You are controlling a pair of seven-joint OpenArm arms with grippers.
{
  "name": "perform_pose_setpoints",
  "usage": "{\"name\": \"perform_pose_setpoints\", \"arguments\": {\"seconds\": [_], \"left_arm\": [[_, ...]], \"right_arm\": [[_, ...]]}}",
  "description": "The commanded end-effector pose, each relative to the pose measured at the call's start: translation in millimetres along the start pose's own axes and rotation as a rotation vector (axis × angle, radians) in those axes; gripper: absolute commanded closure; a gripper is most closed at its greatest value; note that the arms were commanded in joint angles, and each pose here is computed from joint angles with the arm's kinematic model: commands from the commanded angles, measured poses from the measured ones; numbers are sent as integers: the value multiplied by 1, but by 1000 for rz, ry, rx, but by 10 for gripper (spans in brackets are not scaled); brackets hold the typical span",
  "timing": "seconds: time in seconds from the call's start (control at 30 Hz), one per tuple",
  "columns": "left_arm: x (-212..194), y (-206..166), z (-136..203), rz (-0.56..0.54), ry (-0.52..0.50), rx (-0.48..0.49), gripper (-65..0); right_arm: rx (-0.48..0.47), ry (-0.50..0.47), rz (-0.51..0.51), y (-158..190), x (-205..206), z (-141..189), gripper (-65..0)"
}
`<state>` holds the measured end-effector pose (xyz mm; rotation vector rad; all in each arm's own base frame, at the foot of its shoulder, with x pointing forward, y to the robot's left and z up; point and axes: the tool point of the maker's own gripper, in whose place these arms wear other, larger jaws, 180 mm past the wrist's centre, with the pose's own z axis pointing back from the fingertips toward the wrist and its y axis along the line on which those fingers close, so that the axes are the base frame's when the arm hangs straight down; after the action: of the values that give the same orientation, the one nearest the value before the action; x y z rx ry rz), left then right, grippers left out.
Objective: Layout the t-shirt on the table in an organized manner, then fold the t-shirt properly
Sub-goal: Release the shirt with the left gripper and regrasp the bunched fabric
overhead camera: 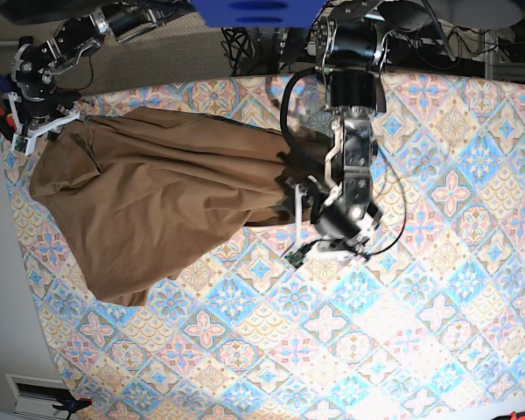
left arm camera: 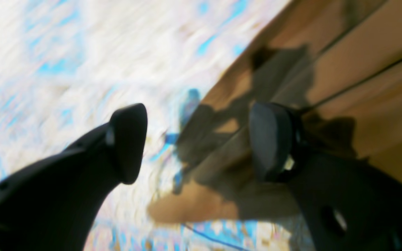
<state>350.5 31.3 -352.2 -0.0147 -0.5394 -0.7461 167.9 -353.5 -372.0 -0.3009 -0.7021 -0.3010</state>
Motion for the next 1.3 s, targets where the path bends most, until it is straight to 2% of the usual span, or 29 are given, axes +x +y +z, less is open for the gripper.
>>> {"name": "perform_pose_setpoints", "arguments": {"seconds": [0.0,0.17,0.3,0.6,0.8,1.0,1.07,1.13,1.27], "left_arm": [[28,8,5,-3,-75,0,-444],[52,1,-21,-5,-77,-122,-444],[52,-10,-41,4,-54,-199,-443],[58,-22,-37,29,-79,-269,-443],[52,-53,-45,-94,-68,-287,-443],[41,-69,-54,-87,-58,-325,-441],[32,-76,-63,-71,-36,-356,-410],[21,-74,-71,-59,-26,-364,-350],[13,-78,-80,-31,-25,-390,-191]], "right_arm": [[-14,-52,7,-5,15,4,-179],[-15,-49,8,-6,14,4,-179],[-15,-49,8,-6,14,4,-179],[-15,-49,8,-6,14,4,-179],[-15,-46,8,-6,13,4,-179],[-15,-44,8,-6,13,4,-179],[-16,-44,9,-6,13,4,-179],[-16,-44,9,-6,13,4,-179],[-16,-44,10,-6,12,5,-179]]}}
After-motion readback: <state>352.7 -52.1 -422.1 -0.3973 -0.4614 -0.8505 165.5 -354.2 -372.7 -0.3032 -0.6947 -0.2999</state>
